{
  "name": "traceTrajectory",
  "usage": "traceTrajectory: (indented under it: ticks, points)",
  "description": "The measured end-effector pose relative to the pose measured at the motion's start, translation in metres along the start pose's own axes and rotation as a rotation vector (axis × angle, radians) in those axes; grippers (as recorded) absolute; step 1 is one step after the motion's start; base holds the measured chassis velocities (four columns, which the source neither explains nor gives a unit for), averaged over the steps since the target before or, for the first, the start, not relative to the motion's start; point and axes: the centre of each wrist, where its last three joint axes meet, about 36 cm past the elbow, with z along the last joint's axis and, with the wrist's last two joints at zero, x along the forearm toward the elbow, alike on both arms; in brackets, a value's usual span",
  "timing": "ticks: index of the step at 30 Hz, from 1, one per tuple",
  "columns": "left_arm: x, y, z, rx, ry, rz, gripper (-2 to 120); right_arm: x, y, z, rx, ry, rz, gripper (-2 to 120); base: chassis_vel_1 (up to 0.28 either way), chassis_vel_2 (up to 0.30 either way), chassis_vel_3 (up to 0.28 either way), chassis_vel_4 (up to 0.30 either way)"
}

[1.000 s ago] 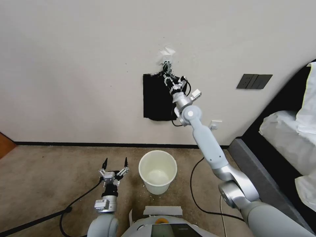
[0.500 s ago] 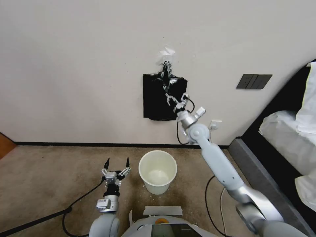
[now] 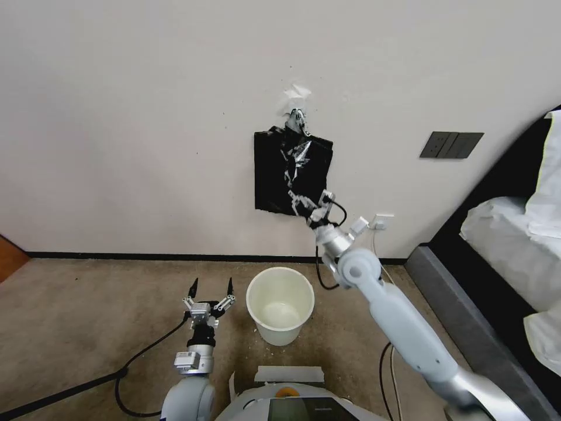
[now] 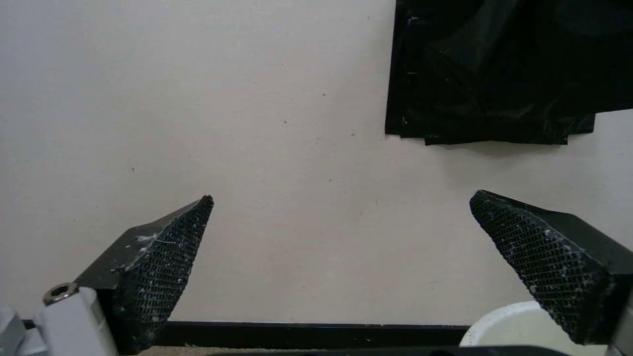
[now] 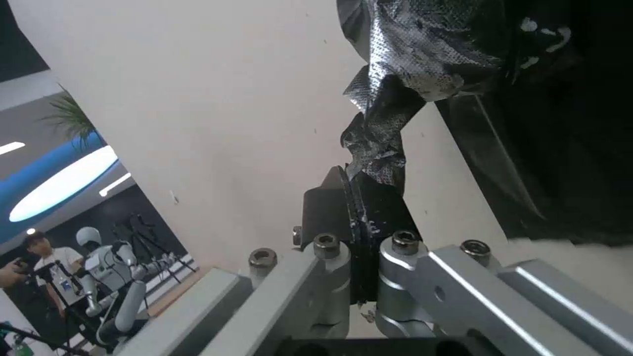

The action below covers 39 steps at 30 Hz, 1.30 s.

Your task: Place a trash bag onto the trash bin.

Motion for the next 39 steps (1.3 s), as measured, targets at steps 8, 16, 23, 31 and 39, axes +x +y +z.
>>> traceTrajectory:
  ticks: [8, 16, 23, 31, 39]
  points:
    - [0.000, -0.004, -0.003, 0.008, -0.006, 0.010, 100, 0.027, 0.013, 0.007, 0.042, 0.026, 0.006, 0, 0.000, 0.000, 0.000, 0.000]
    - [0.000, -0.007, -0.005, 0.017, -0.011, 0.019, 100, 0.045, 0.022, 0.014, 0.091, 0.058, 0.002, 0, 0.000, 0.000, 0.000, 0.000]
    - [-0.001, -0.009, -0.007, 0.019, -0.018, 0.027, 100, 0.058, 0.028, 0.024, 0.134, 0.095, -0.007, 0, 0.000, 0.000, 0.000, 0.000]
    - [-0.001, -0.013, -0.007, 0.028, -0.019, 0.035, 100, 0.069, 0.031, 0.030, 0.174, 0.122, -0.017, 0, 0.000, 0.000, 0.000, 0.000]
    - [-0.001, -0.015, -0.007, 0.031, -0.019, 0.040, 100, 0.077, 0.034, 0.035, 0.203, 0.143, -0.029, 0, 0.000, 0.000, 0.000, 0.000]
